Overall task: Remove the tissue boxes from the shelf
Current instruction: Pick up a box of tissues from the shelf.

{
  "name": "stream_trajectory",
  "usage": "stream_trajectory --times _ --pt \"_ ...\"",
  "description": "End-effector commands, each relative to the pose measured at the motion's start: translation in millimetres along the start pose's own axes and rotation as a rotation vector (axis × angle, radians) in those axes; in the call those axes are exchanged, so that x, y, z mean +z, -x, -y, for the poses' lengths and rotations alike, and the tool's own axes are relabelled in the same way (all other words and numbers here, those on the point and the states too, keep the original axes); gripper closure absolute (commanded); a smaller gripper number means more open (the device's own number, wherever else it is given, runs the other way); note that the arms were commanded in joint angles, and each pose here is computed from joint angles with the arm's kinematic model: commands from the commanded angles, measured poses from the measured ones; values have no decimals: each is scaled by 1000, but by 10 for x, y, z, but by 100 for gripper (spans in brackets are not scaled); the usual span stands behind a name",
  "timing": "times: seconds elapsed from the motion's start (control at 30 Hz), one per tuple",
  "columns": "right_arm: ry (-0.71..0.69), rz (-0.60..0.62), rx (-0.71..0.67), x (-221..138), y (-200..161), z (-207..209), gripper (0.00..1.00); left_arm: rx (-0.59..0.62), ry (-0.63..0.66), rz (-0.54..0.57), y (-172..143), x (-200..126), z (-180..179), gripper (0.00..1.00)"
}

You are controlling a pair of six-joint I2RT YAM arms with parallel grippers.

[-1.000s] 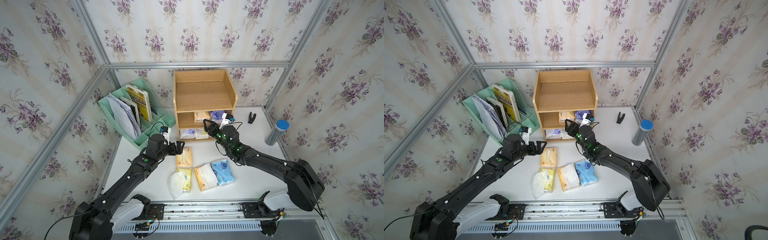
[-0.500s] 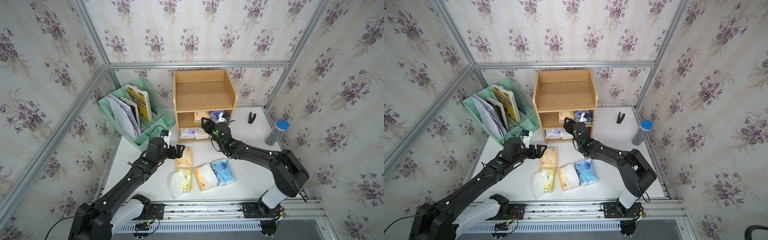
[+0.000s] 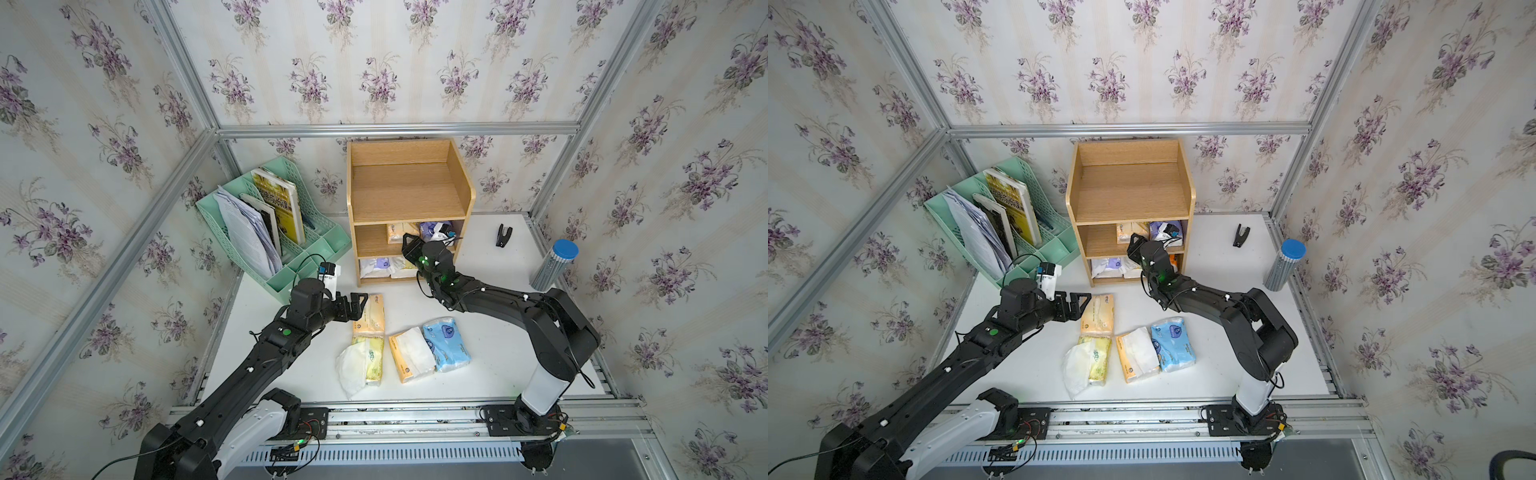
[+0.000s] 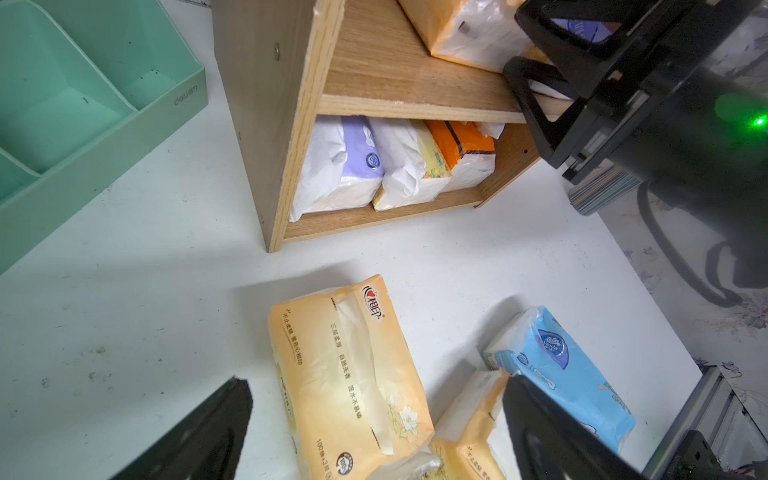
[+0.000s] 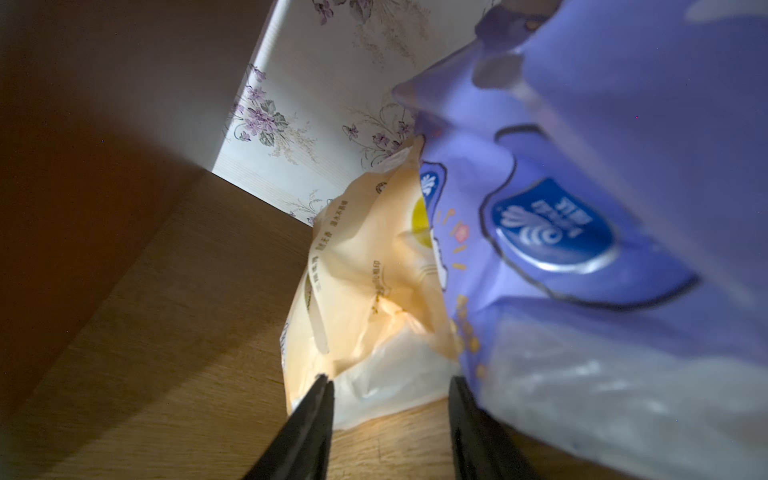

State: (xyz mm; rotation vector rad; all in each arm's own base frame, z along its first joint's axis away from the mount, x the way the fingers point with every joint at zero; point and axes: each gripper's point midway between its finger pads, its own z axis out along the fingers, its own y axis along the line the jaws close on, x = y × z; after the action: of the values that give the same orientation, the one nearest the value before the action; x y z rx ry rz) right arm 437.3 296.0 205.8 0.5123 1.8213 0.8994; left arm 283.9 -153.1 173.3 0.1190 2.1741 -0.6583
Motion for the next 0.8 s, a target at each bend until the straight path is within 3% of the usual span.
stream_trajectory --times 0.0,0.2,0.37,0.67,0.73,0.77 --pt "-50 -16 -22 3 -44 115 60 12 0 -4 -17 -25 1 1" --pt "-28 -50 -46 -66 -73 77 84 -5 -4 4 13 -70 26 1" --pt "8 -111 -59 -162 -164 13 92 -29 -20 7 36 -103 68 1" --pt "84 -216 -51 -440 -480 -152 91 -66 -70 27 115 -195 193 1" --pt "103 -237 -52 -492 -546 -197 83 -76 -86 34 145 -216 231 1" --pt "115 -245 -56 -520 -570 -225 73 -80 -89 36 155 -224 241 1"
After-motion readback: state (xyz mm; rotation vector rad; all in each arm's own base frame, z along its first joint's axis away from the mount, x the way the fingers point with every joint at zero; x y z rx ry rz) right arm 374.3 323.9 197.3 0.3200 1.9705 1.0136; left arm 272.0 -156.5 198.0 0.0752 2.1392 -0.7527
